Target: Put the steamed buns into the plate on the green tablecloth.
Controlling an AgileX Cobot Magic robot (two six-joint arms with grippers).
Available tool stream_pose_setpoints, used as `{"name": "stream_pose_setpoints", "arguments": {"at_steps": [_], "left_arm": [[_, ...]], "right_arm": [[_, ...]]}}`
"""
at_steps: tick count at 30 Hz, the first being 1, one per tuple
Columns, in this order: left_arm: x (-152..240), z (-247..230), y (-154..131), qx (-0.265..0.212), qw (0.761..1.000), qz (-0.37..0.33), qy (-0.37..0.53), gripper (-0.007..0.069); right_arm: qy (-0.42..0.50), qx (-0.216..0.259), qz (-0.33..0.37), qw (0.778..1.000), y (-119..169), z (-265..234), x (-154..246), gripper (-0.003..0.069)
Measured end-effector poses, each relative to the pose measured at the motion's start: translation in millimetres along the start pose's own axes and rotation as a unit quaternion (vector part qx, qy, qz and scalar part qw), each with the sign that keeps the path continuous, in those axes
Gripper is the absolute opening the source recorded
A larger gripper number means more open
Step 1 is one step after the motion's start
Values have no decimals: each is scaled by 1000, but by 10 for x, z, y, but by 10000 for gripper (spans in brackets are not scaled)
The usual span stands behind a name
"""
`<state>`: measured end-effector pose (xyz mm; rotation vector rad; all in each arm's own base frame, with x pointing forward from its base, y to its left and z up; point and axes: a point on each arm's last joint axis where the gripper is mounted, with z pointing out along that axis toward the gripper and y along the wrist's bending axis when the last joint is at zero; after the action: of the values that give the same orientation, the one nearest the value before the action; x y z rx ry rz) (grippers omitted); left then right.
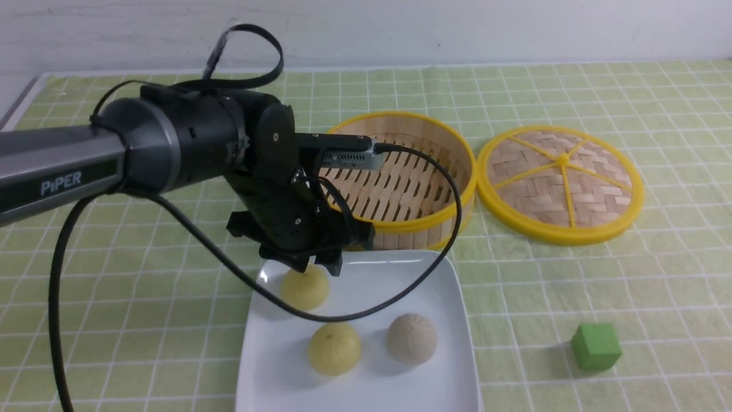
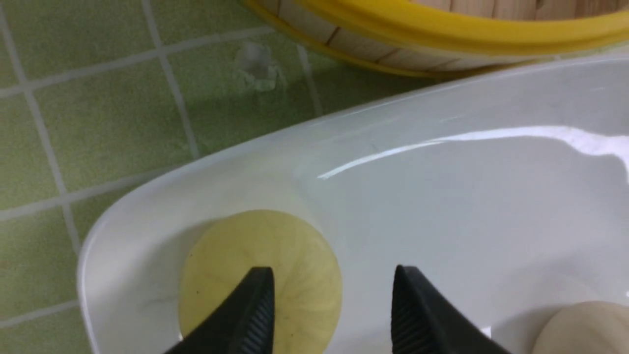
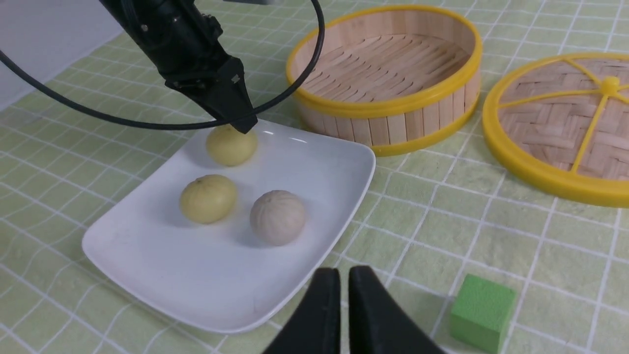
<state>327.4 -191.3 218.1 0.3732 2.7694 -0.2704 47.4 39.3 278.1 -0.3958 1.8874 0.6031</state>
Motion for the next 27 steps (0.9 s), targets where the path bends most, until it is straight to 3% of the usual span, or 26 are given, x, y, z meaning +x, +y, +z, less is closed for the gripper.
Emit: {"name": "stream_pose_setpoints", "arguments": {"at_steps": [8, 11, 12, 13, 20, 27], "left_arm": [[-40, -36, -12, 2, 1000, 1, -7, 153], [-45, -84, -8, -2, 1000, 5, -11, 80], [-46, -85, -9, -2, 1000, 5, -11, 80], [-53, -110, -9, -3, 1000, 7, -10, 54], [-20, -424, 13, -18, 999, 24, -19, 4], [136, -1240, 72, -39, 995, 46, -75, 2]], "right_arm": [[-43, 24, -15, 999, -44, -97, 50, 59], [-110, 90, -8, 990, -158, -95, 206, 65], [-109, 90, -8, 990, -163, -90, 227, 65], [-133, 125, -2, 983, -232, -55, 345, 68], [-65, 226, 3, 972, -470, 130, 829, 81], [-25, 242, -5, 970, -519, 165, 971, 90]]}}
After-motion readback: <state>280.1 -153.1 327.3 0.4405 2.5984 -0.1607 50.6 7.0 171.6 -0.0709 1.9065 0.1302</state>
